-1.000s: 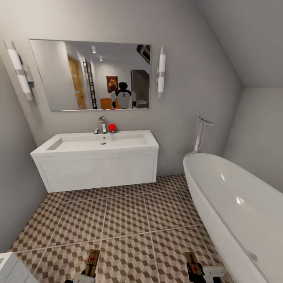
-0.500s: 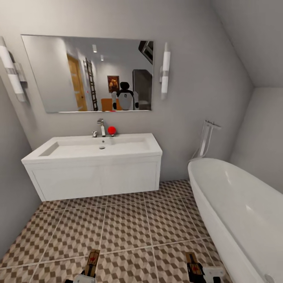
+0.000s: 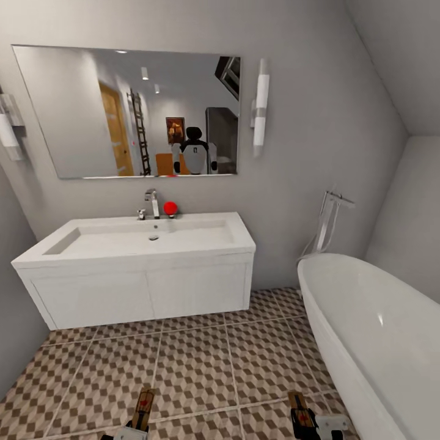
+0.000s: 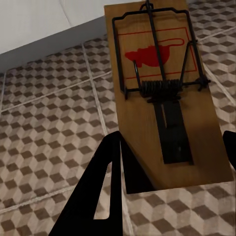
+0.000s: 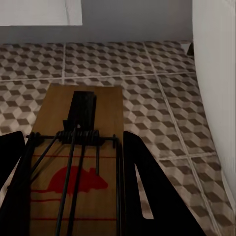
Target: Take the four mousetraps from the cabinet in the bathroom and place them on the bathroom floor. Make sure all four end up on the same floor surface, and ensure that at least two of them are either under or directly next to the same bathroom sink.
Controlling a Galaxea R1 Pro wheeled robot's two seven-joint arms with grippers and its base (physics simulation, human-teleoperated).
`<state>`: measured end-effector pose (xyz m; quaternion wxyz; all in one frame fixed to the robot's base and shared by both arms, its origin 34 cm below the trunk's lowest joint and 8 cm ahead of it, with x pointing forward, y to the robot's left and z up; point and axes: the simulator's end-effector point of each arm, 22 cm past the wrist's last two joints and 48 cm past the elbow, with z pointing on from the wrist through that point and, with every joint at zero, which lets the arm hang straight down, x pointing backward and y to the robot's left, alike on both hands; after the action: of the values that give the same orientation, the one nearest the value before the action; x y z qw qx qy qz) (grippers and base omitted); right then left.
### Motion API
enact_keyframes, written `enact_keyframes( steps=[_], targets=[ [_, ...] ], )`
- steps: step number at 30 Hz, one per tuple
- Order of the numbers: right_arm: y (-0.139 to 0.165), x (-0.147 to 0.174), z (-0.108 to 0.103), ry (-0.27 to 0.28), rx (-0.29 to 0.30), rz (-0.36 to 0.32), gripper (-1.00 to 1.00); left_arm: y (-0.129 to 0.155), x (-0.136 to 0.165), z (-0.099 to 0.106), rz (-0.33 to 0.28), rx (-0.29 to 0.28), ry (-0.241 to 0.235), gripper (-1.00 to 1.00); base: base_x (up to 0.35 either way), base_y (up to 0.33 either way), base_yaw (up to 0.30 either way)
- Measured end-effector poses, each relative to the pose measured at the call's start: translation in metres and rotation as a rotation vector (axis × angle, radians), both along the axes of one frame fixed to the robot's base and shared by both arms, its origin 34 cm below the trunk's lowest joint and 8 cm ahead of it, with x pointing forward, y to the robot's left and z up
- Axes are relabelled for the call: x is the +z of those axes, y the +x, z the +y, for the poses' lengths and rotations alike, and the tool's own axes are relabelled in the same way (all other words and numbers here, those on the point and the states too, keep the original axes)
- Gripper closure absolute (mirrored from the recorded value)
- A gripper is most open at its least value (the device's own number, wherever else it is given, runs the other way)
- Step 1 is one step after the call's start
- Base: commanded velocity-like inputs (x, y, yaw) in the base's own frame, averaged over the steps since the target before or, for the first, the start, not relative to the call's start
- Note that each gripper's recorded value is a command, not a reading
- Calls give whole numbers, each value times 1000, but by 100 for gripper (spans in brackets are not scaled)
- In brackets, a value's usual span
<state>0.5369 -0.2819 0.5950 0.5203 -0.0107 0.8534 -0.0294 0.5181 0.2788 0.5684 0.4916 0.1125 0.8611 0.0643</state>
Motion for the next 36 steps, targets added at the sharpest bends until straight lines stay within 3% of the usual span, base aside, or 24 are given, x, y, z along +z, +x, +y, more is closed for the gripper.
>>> enact_keyframes(
  steps=[17, 36],
  targets=[
    [0, 0, 0, 0, 1, 1, 100, 0, 0, 0, 0, 0, 0, 100, 27, 4, 0],
    [0, 0, 0, 0, 1, 1, 100, 0, 0, 0, 0, 0, 0, 100, 137, 56, 0]
  ],
)
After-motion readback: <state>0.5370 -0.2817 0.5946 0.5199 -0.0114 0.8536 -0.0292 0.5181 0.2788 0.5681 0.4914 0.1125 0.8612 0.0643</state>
